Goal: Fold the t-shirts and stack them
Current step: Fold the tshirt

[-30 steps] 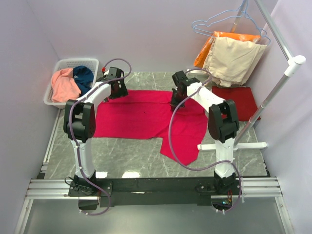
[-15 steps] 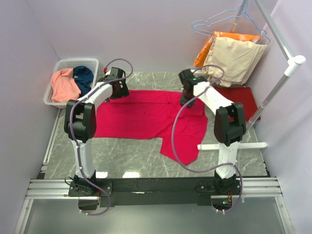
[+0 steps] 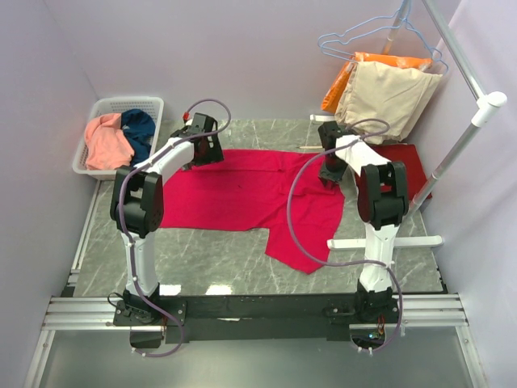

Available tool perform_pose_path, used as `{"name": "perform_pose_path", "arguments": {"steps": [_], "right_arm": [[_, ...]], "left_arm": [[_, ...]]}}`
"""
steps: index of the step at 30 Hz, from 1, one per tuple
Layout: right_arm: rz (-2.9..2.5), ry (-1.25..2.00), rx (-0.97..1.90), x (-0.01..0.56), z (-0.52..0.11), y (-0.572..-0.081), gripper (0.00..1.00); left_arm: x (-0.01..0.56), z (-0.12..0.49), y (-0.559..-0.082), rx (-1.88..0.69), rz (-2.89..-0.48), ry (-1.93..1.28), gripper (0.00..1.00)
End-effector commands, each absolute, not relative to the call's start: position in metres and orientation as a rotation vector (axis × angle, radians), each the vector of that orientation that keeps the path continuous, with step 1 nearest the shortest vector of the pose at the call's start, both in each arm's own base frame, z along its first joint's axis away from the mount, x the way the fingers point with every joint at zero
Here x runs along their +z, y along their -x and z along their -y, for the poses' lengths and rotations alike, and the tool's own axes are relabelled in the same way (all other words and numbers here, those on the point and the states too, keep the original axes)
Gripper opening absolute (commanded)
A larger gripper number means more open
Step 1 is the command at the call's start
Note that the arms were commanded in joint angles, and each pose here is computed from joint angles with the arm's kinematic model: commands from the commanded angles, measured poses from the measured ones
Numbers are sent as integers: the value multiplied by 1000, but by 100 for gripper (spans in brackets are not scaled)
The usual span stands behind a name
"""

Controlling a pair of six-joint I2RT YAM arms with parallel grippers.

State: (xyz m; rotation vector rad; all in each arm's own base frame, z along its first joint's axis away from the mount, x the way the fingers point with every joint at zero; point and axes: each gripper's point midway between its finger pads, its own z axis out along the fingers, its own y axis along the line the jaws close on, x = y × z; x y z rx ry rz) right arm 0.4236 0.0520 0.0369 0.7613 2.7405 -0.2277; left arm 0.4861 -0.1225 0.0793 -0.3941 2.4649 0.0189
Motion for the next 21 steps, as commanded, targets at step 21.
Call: {"name": "perform_pose_path", "arguments": {"steps": [21], "right_arm": [[-2643, -740, -138, 45, -45, -417, 54]], "left_arm": [[89, 124, -490, 5, -2443, 362, 100]]}}
